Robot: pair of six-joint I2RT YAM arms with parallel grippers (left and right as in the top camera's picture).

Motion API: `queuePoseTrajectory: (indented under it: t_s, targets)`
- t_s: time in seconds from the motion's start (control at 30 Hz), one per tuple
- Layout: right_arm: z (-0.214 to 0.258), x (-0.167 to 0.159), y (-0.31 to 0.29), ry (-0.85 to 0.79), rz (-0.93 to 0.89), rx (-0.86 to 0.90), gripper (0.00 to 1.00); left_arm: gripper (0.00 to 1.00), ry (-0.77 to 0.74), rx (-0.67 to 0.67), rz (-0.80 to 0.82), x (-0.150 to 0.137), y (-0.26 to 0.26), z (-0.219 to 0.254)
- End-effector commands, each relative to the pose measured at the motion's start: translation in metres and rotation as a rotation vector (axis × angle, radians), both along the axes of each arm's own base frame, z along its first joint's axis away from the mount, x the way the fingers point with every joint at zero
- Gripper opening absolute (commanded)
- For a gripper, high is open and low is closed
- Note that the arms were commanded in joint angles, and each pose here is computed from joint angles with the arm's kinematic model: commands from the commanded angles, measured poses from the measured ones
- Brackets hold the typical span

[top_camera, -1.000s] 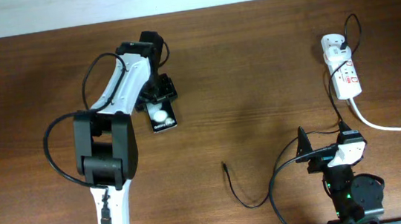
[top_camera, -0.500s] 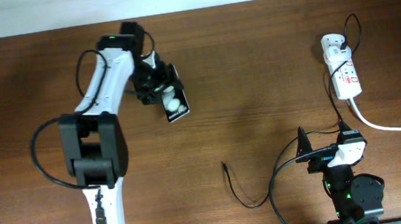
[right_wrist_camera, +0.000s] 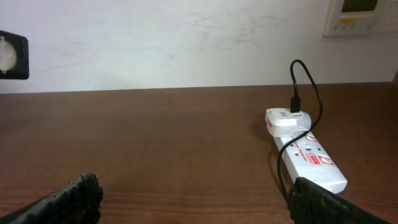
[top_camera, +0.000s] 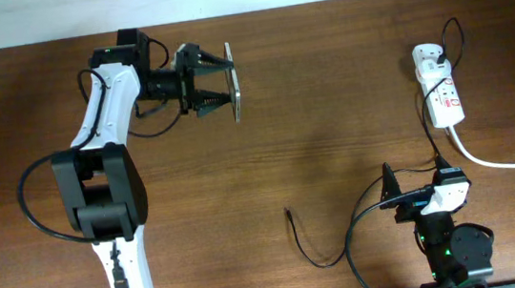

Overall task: Plug charger to phone and switch on socket
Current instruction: 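Lift the phone with the left gripper and tilt it upright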

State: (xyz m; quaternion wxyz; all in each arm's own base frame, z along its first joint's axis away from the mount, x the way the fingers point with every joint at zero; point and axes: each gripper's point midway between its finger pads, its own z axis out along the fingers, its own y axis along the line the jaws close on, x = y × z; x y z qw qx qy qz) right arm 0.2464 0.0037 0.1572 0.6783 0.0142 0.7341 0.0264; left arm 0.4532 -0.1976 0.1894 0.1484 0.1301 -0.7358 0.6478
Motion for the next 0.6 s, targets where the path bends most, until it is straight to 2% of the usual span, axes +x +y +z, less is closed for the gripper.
queuePoseTrajectory:
  t_s: [0.0, 0.13, 0.37, 0.57]
  targets:
    - [-0.0020, -0.0002, 0.0002, 0.002, -0.004, 0.010, 0.99, 0.00, 0.131, -0.113, 0.006, 0.0005, 0.0022, 0.0333]
    - [-0.0020, -0.0002, 0.0002, 0.002, -0.004, 0.010, 0.99, 0.00, 0.256, -0.106, 0.013, 0.0005, 0.0022, 0.0333]
    - [-0.0020, -0.0002, 0.0002, 0.002, -0.004, 0.010, 0.99, 0.00, 0.387, -0.099, 0.021, 0.0006, 0.0023, 0.0333]
    - [-0.0020, -0.0002, 0.0002, 0.002, -0.004, 0.010, 0.99, 0.00, 0.386, -0.096, 0.021, 0.0006, 0.0022, 0.0328]
